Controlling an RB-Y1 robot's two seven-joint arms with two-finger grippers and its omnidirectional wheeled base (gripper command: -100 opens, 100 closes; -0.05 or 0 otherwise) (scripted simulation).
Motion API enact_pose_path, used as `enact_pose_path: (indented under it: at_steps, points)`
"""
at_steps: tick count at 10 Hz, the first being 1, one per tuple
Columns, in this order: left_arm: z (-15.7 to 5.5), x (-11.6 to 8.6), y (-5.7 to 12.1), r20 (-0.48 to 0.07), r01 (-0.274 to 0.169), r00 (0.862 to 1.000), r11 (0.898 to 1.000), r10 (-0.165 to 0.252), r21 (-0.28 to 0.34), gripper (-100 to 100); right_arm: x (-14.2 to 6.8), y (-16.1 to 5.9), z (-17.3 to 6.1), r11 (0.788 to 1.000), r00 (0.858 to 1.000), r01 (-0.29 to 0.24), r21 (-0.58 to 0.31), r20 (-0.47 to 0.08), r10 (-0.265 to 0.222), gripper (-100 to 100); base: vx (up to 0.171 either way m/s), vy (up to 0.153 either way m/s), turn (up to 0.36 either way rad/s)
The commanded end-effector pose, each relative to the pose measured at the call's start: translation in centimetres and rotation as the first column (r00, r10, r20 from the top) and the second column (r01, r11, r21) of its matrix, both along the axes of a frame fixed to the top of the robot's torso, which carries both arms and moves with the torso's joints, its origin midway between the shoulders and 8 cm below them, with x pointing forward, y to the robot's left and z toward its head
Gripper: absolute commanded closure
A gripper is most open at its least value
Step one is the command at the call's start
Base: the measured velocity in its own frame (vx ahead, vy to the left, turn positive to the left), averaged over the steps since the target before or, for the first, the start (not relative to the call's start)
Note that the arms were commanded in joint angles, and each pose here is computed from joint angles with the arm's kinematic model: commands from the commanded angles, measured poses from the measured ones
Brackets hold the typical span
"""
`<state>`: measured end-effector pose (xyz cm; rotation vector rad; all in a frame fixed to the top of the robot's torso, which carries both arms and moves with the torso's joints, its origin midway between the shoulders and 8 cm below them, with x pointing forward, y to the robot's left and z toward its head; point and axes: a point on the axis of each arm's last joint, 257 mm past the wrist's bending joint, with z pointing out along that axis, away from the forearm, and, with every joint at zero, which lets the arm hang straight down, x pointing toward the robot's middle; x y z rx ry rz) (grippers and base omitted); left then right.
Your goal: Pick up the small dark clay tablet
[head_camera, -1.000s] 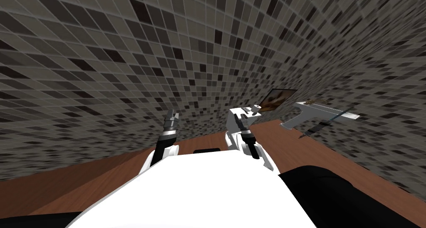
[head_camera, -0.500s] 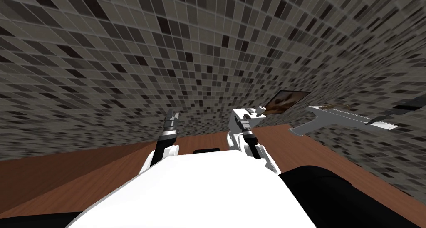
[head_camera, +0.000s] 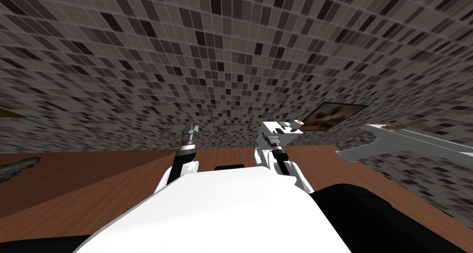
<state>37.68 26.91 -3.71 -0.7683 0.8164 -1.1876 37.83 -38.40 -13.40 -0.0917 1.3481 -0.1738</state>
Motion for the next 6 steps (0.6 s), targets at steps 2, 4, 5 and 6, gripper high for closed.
enact_pose_path:
  at_steps: [2,4,5,6]
  points:
    - [0.0,0.0,0.0,0.000,0.000,1.000,1.000,0.000,0.000,0,-0.4,-2.7,-2.3,0.987,0.994,0.081,-0.136,-0.064,-0.090,-100,-0.062,0.001,0.163]
    - [0.0,0.0,0.0,0.000,0.000,1.000,1.000,0.000,0.000,0,-0.7,-4.5,-3.5,0.964,0.983,0.125,-0.234,-0.101,-0.152,-100,-0.054,0.001,0.160]
    - [0.0,0.0,0.0,0.000,0.000,1.000,1.000,0.000,0.000,0,-0.7,-4.4,-3.6,0.958,0.982,0.124,-0.257,-0.105,-0.155,-100,-0.045,-0.006,0.133]
    - [0.0,0.0,0.0,0.000,0.000,1.000,1.000,0.000,0.000,0,-1.2,-6.3,-4.6,0.932,0.968,0.162,-0.326,-0.133,-0.214,-100,-0.045,-0.002,0.199]
